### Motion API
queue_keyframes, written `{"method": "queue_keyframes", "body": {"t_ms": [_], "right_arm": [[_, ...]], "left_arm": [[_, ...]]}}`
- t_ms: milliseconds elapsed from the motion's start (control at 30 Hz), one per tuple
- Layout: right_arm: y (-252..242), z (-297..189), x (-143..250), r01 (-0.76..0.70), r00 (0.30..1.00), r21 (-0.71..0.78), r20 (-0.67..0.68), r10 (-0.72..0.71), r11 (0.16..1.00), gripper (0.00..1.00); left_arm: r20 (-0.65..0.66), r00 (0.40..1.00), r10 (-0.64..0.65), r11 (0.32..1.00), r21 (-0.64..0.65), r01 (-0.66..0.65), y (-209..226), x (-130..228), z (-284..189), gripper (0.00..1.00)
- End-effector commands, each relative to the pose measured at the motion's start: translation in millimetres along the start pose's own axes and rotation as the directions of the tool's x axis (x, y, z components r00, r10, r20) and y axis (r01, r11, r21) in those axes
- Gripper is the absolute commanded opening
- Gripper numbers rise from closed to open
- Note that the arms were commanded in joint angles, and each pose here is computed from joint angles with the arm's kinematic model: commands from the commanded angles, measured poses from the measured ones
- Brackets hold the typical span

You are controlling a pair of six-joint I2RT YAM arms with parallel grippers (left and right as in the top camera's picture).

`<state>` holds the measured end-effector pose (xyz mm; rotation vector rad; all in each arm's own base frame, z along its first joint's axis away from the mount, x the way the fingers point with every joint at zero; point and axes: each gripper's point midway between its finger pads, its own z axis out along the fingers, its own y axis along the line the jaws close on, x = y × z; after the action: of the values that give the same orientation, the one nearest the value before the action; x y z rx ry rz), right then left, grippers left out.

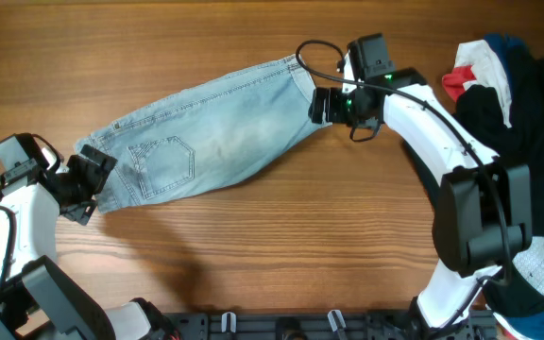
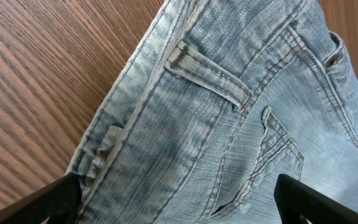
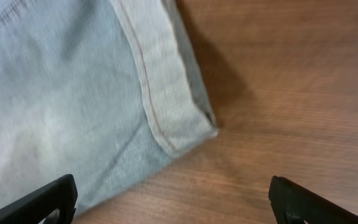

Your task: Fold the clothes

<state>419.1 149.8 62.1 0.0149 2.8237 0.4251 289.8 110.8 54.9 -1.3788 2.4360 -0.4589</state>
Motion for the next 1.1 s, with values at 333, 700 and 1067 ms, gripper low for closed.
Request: {"method": "queue_keyframes", "body": {"t_ms": [333, 700, 1067], "right_arm": [[5.0, 58.0, 8.0, -0.052, 0.997, -0.105, -0.057, 0.046, 0.993, 0.80], [-13.2, 70.6, 15.0, -0.090, 0.993, -0.018, -0.075, 0.089, 0.996, 0.81], [-4.8, 76.0, 16.1, -0.118, 0.990, -0.050, -0.083, 0.113, 0.992, 0.66]], "left_arm": [[0.009, 1.000, 0.000, 0.987, -0.163, 0.001, 29.5, 1.3, -4.0, 1.00], [-0.011, 1.000, -0.012, 0.974, -0.225, 0.009, 42.0, 8.6, -6.5, 1.00], [-0.011, 1.000, -0.012, 0.974, -0.225, 0.009, 42.0, 8.5, -6.5, 1.00]]}}
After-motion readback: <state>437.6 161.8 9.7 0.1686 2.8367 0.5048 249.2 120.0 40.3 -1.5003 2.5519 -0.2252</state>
